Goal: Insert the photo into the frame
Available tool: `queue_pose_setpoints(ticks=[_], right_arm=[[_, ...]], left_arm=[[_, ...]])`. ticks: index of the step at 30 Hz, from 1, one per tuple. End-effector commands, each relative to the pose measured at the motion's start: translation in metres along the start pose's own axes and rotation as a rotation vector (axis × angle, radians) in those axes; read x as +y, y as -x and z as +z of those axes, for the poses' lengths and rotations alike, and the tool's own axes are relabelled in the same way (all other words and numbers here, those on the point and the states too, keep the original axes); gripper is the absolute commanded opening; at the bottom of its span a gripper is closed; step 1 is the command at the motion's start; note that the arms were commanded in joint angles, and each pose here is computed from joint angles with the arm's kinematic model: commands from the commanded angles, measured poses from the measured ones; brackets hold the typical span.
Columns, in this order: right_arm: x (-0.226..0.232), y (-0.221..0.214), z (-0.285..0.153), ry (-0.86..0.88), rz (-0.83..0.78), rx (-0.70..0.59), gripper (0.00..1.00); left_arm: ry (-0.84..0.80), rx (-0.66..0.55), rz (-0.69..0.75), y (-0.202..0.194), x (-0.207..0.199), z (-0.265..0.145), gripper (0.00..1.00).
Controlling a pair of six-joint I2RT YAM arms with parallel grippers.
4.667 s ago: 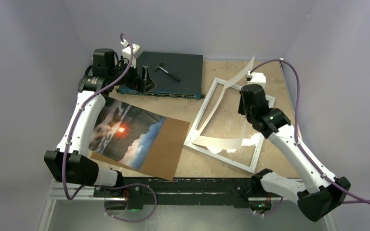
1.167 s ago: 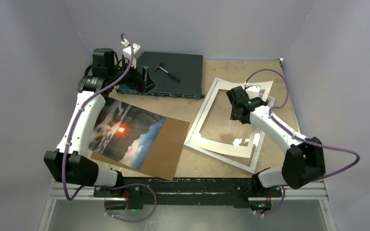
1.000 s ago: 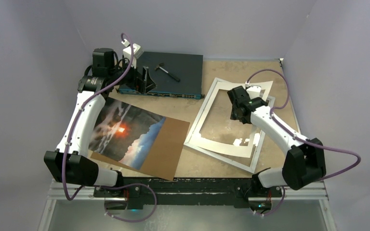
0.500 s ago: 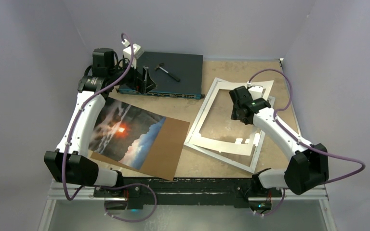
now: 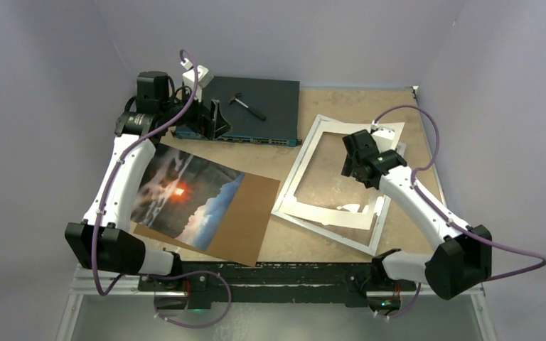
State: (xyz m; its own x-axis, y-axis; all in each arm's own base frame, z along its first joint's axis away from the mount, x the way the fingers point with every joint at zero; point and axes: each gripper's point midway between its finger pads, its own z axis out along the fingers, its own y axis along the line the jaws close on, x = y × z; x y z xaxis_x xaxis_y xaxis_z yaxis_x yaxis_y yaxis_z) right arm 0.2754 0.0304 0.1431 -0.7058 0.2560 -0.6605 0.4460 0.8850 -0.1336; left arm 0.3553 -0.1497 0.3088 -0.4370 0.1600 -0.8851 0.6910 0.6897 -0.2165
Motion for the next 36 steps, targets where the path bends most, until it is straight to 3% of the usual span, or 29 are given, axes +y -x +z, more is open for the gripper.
queue_pose_setpoints(ticks=[1, 23, 32, 36], right_arm=[[-0.002, 0.01, -0.006, 0.007, 0.074, -0.046, 0.99], [-0.018, 0.034, -0.038, 0.012, 0.158, -0.105, 0.99], [0.009, 0.039, -0.028, 0.123, 0.166, -0.138, 0.99], [0.056, 0.05, -0.031, 0.298, 0.152, -0.158, 0.99]], left_arm=[[-0.035, -0.03, 0.04, 0.013, -0.004, 0.0, 0.92], [-0.02, -0.032, 0.053, 0.019, -0.003, -0.003, 0.91], [0.018, -0.022, 0.06, 0.017, 0.004, -0.005, 0.93], [0.107, 0.026, 0.074, 0.014, 0.021, -0.008, 0.98]])
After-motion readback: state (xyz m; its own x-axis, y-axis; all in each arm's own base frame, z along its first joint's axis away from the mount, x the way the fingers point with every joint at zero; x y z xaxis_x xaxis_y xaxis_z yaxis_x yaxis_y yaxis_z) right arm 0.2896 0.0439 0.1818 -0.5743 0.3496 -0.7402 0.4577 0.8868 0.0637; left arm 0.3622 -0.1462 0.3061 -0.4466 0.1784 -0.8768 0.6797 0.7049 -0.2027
